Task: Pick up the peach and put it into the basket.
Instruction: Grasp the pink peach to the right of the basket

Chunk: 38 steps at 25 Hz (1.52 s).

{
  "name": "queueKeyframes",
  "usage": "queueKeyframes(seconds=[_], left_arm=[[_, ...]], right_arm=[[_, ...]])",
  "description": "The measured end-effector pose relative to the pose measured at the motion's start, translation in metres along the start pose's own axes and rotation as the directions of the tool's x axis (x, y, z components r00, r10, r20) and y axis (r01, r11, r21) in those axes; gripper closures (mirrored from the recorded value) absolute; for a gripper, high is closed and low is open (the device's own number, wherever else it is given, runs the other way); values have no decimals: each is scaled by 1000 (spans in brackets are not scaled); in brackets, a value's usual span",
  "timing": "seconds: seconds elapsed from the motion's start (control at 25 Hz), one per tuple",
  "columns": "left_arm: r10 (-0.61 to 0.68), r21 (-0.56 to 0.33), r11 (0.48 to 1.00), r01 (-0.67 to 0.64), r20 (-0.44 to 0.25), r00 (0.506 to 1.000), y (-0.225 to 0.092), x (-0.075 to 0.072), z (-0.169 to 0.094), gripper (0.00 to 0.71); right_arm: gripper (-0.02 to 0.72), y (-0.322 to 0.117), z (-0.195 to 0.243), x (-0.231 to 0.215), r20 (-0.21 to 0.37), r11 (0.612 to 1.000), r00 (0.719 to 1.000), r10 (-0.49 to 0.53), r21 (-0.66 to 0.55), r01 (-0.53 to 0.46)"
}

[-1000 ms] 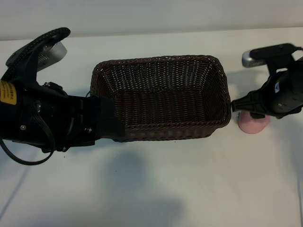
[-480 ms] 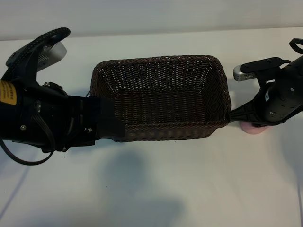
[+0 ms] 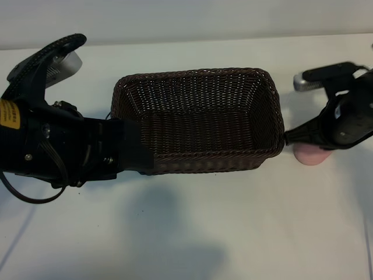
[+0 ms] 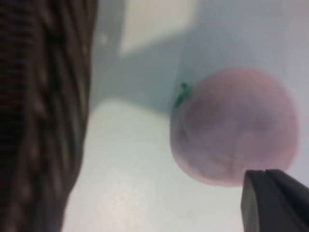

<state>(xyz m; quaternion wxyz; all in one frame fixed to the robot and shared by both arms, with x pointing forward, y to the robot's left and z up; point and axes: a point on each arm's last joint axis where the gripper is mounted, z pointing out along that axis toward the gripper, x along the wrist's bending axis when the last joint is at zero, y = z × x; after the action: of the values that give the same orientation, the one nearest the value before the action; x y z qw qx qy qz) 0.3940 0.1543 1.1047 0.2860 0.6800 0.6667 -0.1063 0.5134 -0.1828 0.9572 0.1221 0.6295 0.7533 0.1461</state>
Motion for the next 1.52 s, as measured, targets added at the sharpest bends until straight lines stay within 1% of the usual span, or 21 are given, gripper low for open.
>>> queueKeyframes(seconds=[0.16, 0.28, 0.36, 0.4, 0.48, 0.64, 0.72, 0.8, 0.92, 1.16, 1.24, 1.32, 1.36, 1.44, 1.48, 1.52], left_arm=[[0, 0, 1000, 0, 0, 1000, 0, 0, 0, 178], [0, 0, 1000, 0, 0, 1000, 0, 0, 0, 178], [0, 0, 1000, 0, 0, 1000, 0, 0, 0, 178], [0, 0, 1000, 0, 0, 1000, 0, 0, 0, 178], [0, 0, 1000, 0, 0, 1000, 0, 0, 0, 178], [0, 0, 1000, 0, 0, 1000, 0, 0, 0, 178], [0, 0, 1000, 0, 0, 1000, 0, 0, 0, 178], [0, 0, 1000, 0, 0, 1000, 0, 0, 0, 178], [0, 0, 1000, 0, 0, 1000, 0, 0, 0, 178], [0, 0, 1000, 0, 0, 1000, 0, 0, 0, 178], [0, 0, 1000, 0, 0, 1000, 0, 0, 0, 178], [0, 1, 1000, 0, 0, 1000, 0, 0, 0, 178], [0, 1, 1000, 0, 0, 1000, 0, 0, 0, 178], [0, 1, 1000, 0, -1, 1000, 0, 0, 0, 178], [0, 1, 1000, 0, -1, 1000, 0, 0, 0, 178], [0, 1, 1000, 0, -1, 1000, 0, 0, 0, 178]], right_arm=[[687, 3, -20, -9, 8, 999, 1000, 19, -49, -19], [684, 4, -21, -14, 17, 999, 1000, 23, -49, -22], [665, 4, -19, -14, 15, 999, 1000, 26, -45, -25], [642, 4, -18, -14, 11, 999, 1000, 26, -45, -25], [572, 5, -16, -12, -2, 998, 999, 33, -53, -33], [338, 7, -14, -11, -17, 997, 999, 32, -67, -33], [243, 6, -10, -10, -15, 998, 1000, 19, -58, -20], [201, 5, -2, -10, -11, 999, 1000, 10, -36, -10], [182, 4, 13, -8, -11, 1000, 1000, 8, -9, -9], [183, 1, 40, -6, -9, 999, 1000, 5, 36, -4], [218, -1, 46, -6, -10, 999, 1000, 7, 50, -6], [291, 0, 50, -7, -11, 999, 1000, 13, 53, -12], [355, -1, 51, -7, -12, 998, 1000, 16, 55, -15], [528, 0, 51, -7, -13, 998, 1000, 19, 54, -18], [584, 0, 51, -7, -13, 998, 1000, 19, 53, -18], [623, 0, 51, -7, -13, 998, 1000, 20, 53, -19]])
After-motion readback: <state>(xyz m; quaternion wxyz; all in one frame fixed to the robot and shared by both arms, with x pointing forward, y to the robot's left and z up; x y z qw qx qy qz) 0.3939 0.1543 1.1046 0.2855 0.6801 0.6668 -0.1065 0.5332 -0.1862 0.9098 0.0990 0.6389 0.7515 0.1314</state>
